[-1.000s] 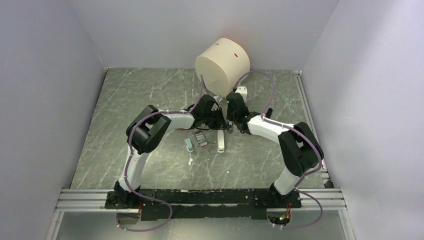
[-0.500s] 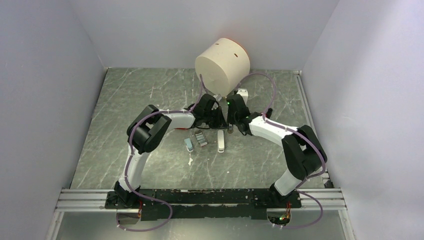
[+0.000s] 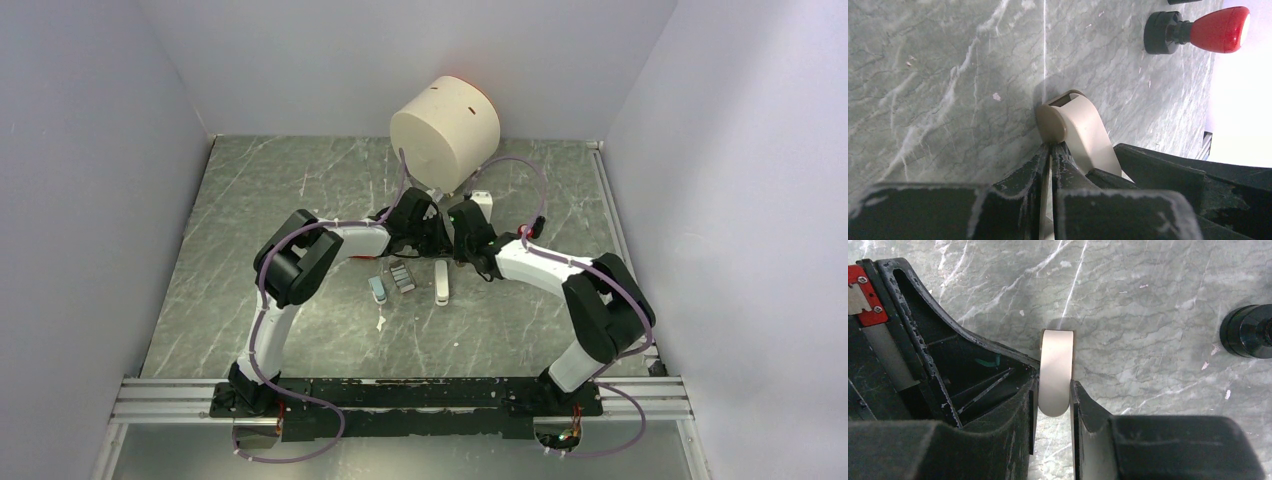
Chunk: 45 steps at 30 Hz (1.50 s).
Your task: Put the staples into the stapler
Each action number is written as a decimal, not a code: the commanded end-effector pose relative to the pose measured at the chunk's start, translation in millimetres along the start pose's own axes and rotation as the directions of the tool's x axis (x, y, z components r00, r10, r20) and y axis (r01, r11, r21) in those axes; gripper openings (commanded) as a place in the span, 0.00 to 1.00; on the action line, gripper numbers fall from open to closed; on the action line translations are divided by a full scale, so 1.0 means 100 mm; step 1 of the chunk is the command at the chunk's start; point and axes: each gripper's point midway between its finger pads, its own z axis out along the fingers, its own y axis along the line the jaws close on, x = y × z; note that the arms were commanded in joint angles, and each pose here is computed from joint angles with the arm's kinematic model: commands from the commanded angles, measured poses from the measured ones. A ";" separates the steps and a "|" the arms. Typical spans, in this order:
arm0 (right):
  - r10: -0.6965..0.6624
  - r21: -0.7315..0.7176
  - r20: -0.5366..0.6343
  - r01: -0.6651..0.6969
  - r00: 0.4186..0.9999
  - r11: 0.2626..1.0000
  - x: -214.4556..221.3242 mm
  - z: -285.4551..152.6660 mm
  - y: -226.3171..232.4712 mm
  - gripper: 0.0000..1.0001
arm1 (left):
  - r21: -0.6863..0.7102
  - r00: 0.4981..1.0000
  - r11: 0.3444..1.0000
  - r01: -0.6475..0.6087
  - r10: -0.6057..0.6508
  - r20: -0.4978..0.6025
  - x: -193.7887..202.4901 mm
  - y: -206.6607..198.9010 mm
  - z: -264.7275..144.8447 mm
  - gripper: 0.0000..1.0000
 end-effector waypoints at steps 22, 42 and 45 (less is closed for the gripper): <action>0.015 0.054 -0.140 -0.008 0.990 0.998 0.26 0.07 0.03 0.31 | -0.065 0.998 0.996 -0.062 0.062 0.004 -0.04 0.02 -0.25 0.20; 0.050 0.010 0.061 -0.051 0.997 0.999 -0.53 -0.59 -0.02 0.72 | -0.258 0.955 0.953 -0.162 0.217 0.201 -0.74 -0.16 -1.11 0.39; 0.043 -0.012 0.111 -0.042 0.993 0.999 -0.59 -0.84 -0.11 0.90 | -0.286 0.935 0.944 -0.165 0.242 0.259 -0.79 -0.25 -1.52 0.55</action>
